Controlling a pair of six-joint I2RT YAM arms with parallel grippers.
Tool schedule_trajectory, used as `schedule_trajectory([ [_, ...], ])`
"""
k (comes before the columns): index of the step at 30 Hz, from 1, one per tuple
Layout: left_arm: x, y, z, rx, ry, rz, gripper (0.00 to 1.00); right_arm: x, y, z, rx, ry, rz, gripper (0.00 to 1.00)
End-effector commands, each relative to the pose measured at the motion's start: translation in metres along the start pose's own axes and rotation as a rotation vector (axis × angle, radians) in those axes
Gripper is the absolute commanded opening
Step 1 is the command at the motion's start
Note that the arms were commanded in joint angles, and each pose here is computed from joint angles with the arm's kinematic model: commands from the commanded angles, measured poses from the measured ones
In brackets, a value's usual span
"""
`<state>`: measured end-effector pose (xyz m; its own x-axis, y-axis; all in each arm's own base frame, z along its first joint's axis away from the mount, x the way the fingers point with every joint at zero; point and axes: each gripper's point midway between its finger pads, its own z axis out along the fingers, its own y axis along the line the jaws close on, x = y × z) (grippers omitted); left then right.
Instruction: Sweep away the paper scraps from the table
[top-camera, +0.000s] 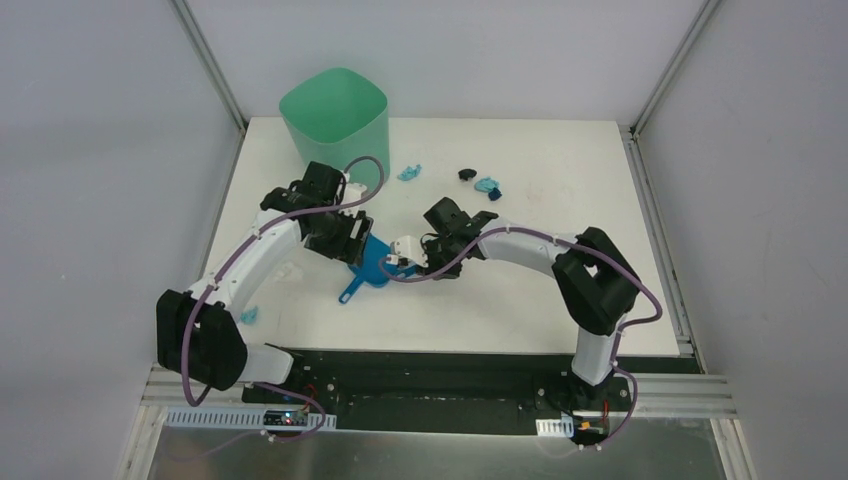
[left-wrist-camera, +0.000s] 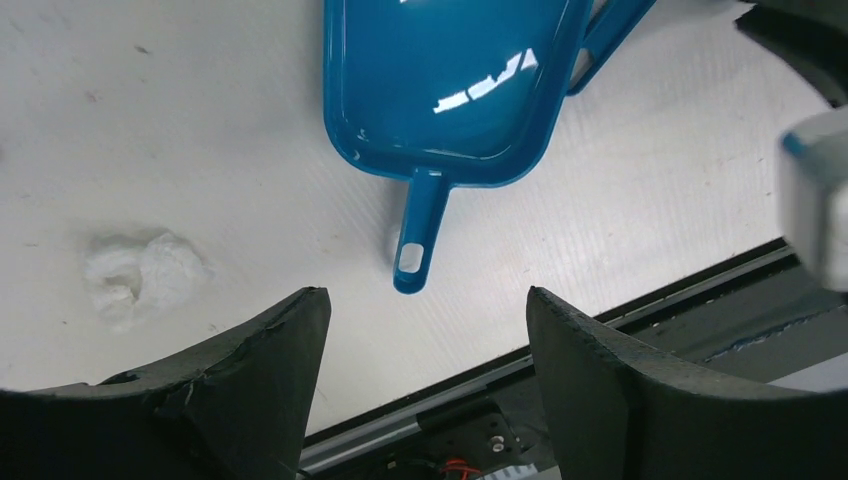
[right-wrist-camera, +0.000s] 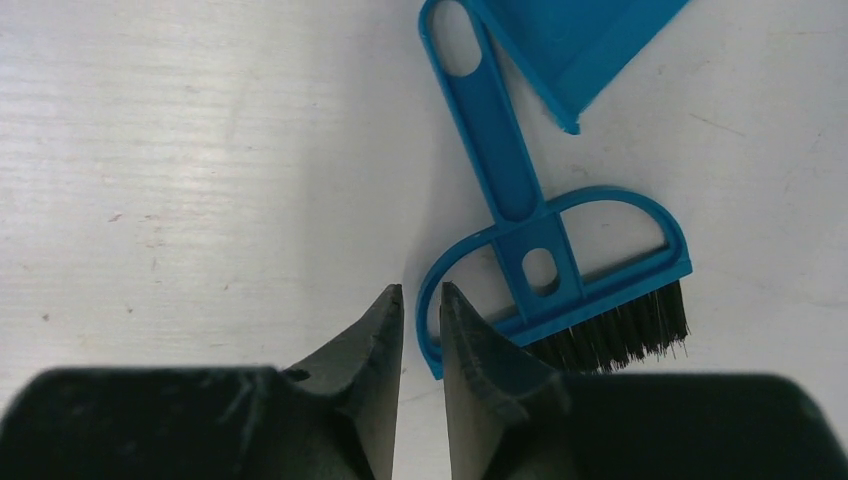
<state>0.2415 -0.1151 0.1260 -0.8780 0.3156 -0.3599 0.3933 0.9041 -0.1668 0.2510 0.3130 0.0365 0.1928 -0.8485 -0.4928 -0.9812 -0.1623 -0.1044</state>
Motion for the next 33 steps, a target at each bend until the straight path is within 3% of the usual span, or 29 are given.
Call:
schedule_trajectory([
  [1,-0.034,-0.009,-0.025,0.025,-0.160,-0.024,0.74,0.000,-0.021,0.004,0.051,0.002,0.026,0.23],
  [7,-0.031,-0.023,-0.033,0.101,-0.196,-0.013,0.73,0.014,-0.013,0.005,0.007,0.039,0.080,0.21],
  [10,-0.037,-0.037,-0.039,0.176,-0.212,-0.002,0.73,0.018,-0.004,0.005,-0.030,0.061,0.119,0.00],
  [13,-0.046,-0.057,-0.045,0.289,-0.257,0.027,0.73,0.020,-0.002,0.001,-0.017,0.072,0.174,0.00],
  [19,-0.063,-0.081,-0.036,0.448,-0.341,-0.066,0.71,0.006,-0.011,-0.043,0.131,-0.094,0.319,0.00],
  [25,-0.074,-0.089,-0.013,0.532,-0.295,-0.153,0.66,-0.011,0.006,-0.085,0.056,-0.302,0.417,0.00],
  [29,-0.080,-0.099,-0.012,0.615,-0.314,-0.020,0.65,-0.022,0.023,-0.101,-0.004,-0.364,0.423,0.00],
  [33,-0.080,-0.100,-0.022,0.611,-0.482,0.404,0.62,-0.037,0.038,-0.122,-0.104,-0.447,0.465,0.00],
])
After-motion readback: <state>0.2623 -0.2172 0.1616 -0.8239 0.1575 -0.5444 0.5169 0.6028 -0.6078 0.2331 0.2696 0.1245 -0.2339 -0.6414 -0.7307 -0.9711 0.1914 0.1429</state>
